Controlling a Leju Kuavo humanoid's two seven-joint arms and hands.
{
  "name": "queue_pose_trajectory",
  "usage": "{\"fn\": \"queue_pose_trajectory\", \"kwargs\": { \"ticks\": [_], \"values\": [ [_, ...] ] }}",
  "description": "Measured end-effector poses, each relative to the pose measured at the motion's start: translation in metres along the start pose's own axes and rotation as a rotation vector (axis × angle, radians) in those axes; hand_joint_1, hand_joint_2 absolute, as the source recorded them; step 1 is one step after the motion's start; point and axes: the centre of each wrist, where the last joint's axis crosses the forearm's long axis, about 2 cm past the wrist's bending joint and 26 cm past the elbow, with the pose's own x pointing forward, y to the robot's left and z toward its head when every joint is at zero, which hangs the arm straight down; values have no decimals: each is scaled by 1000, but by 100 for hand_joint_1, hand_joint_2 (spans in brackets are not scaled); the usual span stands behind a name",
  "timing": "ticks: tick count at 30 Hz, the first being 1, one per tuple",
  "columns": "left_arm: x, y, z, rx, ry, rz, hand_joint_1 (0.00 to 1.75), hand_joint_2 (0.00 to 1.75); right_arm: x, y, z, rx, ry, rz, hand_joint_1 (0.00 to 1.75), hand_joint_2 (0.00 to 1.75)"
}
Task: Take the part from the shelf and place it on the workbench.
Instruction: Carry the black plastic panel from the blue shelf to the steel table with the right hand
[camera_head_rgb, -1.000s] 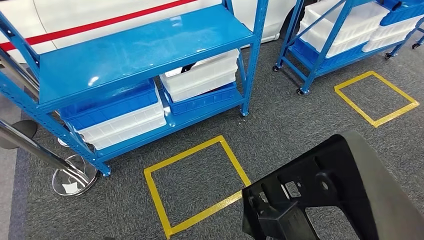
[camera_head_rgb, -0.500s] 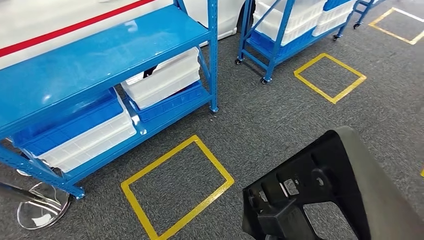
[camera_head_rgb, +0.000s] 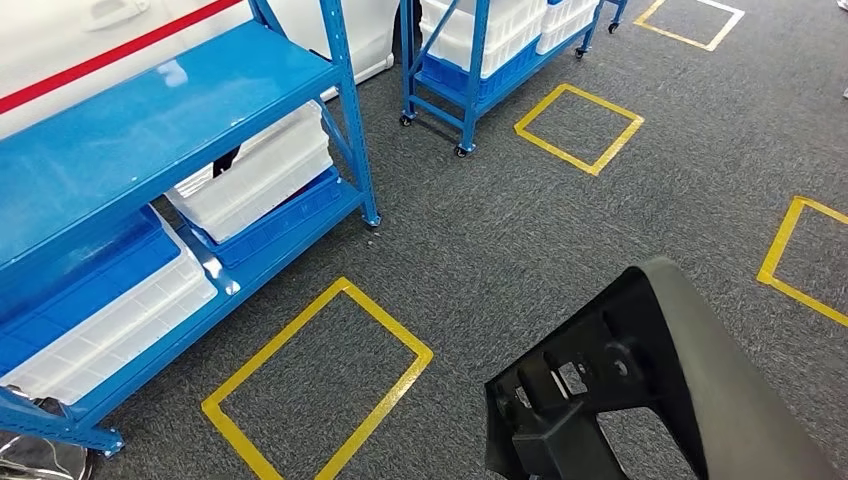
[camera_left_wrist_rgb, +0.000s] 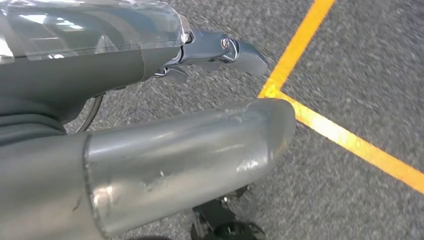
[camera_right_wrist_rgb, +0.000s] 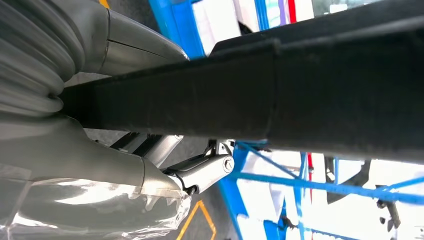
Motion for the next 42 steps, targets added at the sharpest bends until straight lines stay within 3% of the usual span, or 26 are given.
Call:
{"fn": "queue_pose_trajectory", "kwargs": {
  "ticks": [42],
  "values": [
    [-4, -4, 3, -6, 7, 5, 0, 0, 0, 1, 2, -5, 21, -4, 175, 175]
  ]
}}
